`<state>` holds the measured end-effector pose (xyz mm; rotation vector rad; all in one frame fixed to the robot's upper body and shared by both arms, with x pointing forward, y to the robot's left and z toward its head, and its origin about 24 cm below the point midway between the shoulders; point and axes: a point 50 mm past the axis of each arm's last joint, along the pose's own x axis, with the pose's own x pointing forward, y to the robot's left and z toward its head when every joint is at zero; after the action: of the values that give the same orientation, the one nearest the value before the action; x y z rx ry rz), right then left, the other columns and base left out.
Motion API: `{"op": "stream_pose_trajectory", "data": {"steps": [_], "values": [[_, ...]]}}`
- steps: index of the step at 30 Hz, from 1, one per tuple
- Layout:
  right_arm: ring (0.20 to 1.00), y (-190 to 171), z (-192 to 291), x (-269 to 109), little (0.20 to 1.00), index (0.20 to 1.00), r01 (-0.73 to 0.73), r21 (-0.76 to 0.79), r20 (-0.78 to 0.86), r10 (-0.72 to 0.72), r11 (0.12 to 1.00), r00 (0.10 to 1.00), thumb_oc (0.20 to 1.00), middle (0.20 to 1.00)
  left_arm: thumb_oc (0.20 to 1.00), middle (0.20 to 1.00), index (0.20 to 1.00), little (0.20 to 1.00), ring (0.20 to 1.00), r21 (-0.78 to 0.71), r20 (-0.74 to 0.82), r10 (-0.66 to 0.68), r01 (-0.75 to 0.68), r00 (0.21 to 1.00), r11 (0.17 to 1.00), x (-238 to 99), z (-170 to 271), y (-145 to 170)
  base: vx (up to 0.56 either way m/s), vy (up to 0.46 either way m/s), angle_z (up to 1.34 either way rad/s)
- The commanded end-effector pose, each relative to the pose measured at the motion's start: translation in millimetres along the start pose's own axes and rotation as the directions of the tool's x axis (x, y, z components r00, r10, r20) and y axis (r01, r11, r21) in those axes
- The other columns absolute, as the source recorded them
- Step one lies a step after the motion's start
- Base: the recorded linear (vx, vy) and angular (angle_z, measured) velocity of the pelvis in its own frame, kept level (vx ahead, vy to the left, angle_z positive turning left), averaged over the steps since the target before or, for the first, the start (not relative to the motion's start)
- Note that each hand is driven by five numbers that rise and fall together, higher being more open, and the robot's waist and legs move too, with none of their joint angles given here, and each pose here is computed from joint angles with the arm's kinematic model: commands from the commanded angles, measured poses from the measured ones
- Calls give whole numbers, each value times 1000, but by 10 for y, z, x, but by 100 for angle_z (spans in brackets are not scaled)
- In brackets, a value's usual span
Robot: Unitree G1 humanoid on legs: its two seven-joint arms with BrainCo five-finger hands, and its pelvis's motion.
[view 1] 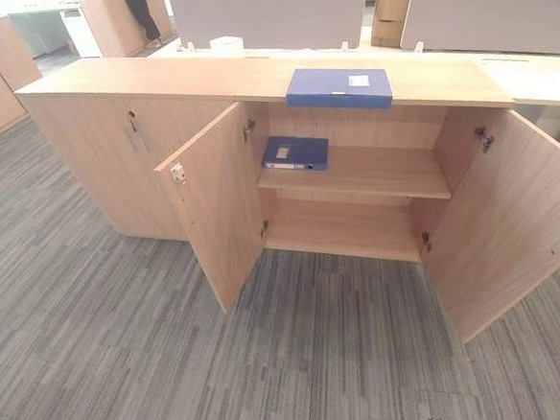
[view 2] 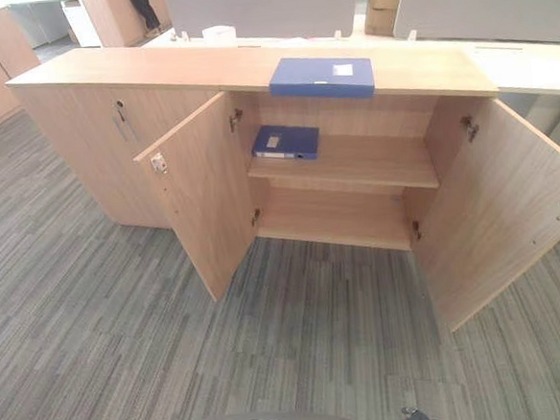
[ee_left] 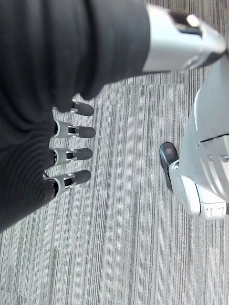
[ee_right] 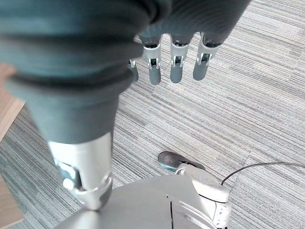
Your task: Put the empty folder in the office cabinet
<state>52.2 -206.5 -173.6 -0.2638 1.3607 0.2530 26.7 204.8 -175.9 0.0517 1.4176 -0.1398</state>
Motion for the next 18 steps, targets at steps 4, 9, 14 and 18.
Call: {"op": "stream_pose_trajectory", "data": {"steps": [4, 9, 14, 18], "values": [[1000, -57, 33, -2, 1000, 1000, -3, -106, -13, 1, 994, 1000, 1000, 1000, 1000, 1000, 1000, 1000, 1000, 12, -21, 20, -20, 1000, 1000, 5, 50, 31, 6, -8, 0], [1000, -48, 38, -1, 1000, 1000, -6, -110, -12, 5, 994, 1000, 1000, 1000, 1000, 1000, 1000, 1000, 1000, 9, -17, 27, -26, 1000, 1000, 3, 58, 47, 7, -20, 0], [1000, -77, 105, -1, 1000, 1000, 10, -136, 14, -8, 991, 1000, 1000, 1000, 1000, 1000, 1000, 1000, 1000, -6, -1, 39, -39, 999, 999, 1, 95, 72, -5, -37, 0], [1000, -137, 264, -2, 1000, 1000, 39, -179, 68, -27, 983, 997, 1000, 1000, 1000, 1000, 1000, 1000, 1000, -51, 44, 61, -59, 997, 997, 1, 206, 112, -114, -64, -2]]}}
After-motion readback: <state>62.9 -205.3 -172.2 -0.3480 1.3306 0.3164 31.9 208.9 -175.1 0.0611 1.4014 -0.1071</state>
